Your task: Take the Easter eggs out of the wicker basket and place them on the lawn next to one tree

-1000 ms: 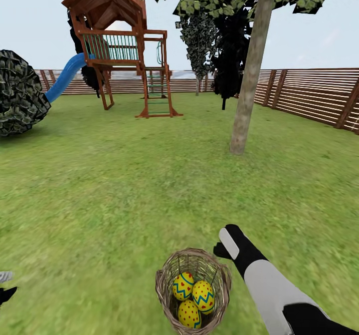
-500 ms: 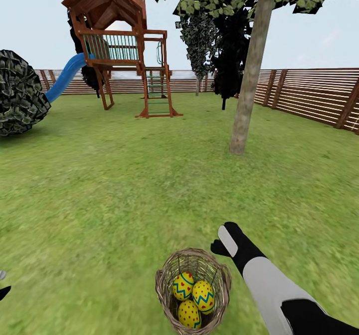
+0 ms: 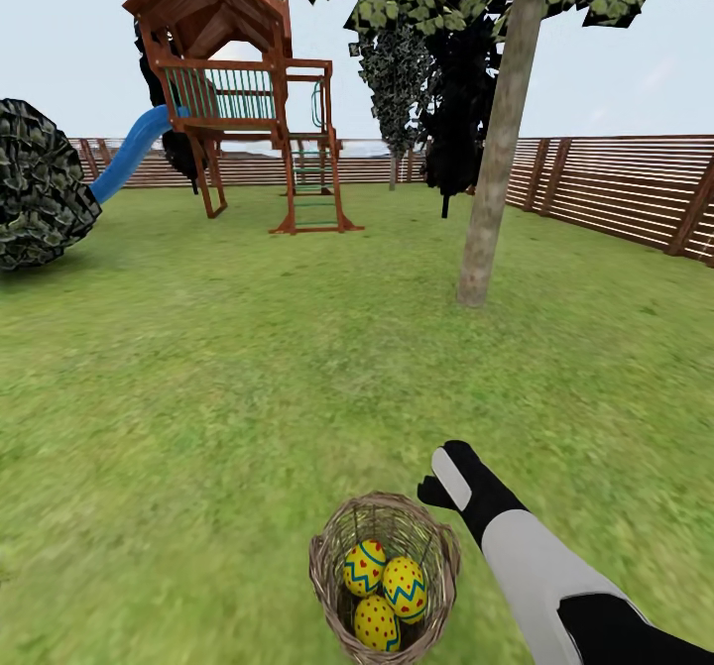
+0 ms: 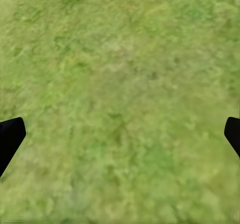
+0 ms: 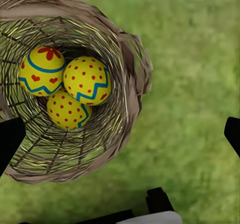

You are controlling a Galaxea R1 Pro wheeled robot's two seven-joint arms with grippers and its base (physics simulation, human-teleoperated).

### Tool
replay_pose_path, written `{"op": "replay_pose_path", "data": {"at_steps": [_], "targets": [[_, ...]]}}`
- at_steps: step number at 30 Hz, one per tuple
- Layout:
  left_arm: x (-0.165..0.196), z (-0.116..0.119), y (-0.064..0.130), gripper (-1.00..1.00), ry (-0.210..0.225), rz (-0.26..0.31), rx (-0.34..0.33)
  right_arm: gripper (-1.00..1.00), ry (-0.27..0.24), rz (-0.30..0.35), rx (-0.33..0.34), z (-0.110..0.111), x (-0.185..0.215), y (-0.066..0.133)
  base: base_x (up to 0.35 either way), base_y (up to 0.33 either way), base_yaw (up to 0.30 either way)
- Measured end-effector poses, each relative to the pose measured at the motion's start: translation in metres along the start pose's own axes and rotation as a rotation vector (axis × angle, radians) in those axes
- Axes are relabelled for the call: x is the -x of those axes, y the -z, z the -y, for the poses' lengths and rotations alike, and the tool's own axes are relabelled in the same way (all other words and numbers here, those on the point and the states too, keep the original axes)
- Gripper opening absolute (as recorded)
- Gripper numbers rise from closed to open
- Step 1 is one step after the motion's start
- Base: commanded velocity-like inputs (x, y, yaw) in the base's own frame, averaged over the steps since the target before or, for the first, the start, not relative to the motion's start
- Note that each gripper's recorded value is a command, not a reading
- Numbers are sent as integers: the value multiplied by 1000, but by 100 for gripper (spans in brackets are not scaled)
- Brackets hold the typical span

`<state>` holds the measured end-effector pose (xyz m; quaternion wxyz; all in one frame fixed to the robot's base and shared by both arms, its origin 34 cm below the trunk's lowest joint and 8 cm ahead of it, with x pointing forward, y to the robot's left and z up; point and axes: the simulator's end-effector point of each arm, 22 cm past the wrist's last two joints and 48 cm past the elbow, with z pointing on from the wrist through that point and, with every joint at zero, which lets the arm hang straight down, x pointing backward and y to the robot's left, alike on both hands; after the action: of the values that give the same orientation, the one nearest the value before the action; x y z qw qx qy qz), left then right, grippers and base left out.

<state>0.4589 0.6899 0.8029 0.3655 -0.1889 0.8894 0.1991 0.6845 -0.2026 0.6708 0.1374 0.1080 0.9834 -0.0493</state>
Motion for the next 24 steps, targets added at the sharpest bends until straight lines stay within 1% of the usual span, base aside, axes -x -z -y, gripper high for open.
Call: {"op": "replay_pose_path", "data": {"at_steps": [8, 24], "targets": [[-10, -3, -4, 100, 4, 0, 9, 100, 12, 5, -5, -1, -4, -13, 0, 0, 0], [-32, 1, -21, 100, 6, 4, 12, 100, 5, 15, -8, 0, -11, -40, 0, 0, 0]]}}
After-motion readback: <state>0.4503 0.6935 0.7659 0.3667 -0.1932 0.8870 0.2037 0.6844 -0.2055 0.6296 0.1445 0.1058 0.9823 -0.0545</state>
